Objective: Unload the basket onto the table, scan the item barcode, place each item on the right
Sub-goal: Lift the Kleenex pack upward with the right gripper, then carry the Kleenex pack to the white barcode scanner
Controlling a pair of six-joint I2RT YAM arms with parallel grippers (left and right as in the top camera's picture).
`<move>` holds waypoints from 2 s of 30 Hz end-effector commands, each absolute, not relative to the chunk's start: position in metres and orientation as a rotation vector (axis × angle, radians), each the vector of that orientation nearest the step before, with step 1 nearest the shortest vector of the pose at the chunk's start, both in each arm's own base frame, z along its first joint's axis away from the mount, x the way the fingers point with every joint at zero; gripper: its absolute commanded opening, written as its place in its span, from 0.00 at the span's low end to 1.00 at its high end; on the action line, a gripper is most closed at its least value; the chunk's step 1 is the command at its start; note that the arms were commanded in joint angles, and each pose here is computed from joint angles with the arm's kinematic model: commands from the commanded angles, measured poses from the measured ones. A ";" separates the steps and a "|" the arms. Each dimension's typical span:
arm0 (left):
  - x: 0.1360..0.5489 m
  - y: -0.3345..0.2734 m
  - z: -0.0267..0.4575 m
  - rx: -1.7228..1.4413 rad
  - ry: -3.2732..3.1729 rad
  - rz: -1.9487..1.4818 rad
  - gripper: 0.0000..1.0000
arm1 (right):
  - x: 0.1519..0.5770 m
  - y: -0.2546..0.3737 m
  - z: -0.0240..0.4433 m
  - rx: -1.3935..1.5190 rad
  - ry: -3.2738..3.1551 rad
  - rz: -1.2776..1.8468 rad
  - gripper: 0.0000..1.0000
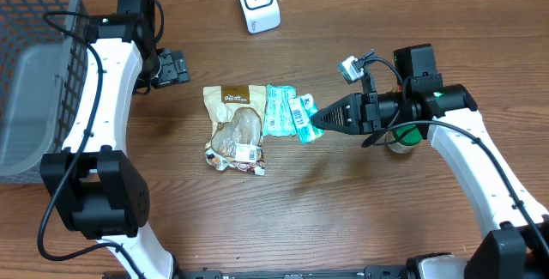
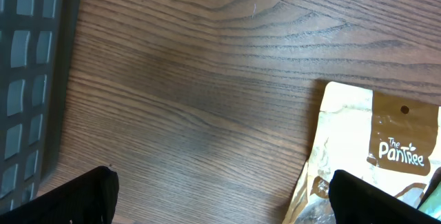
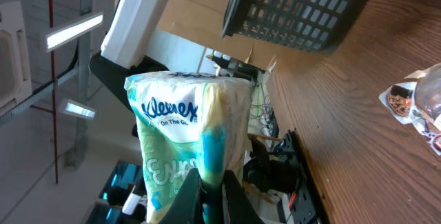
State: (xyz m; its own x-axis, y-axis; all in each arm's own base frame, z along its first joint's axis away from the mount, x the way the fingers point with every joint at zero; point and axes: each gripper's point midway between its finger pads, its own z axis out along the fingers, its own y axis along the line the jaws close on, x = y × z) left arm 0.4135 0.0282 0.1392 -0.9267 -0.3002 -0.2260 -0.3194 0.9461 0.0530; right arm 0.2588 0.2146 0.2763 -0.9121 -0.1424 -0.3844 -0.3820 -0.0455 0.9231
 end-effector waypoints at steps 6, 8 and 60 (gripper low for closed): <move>0.417 0.028 0.150 -0.449 2.853 0.141 0.99 | 0.257 0.213 0.292 -0.622 1.974 2.081 0.04; 0.417 0.028 0.150 -0.449 2.853 0.141 0.99 | 0.257 0.213 0.292 -0.622 1.974 2.080 0.04; 0.417 0.027 0.150 -0.449 2.853 0.141 0.99 | 0.441 0.171 0.380 -0.296 2.214 0.243 0.04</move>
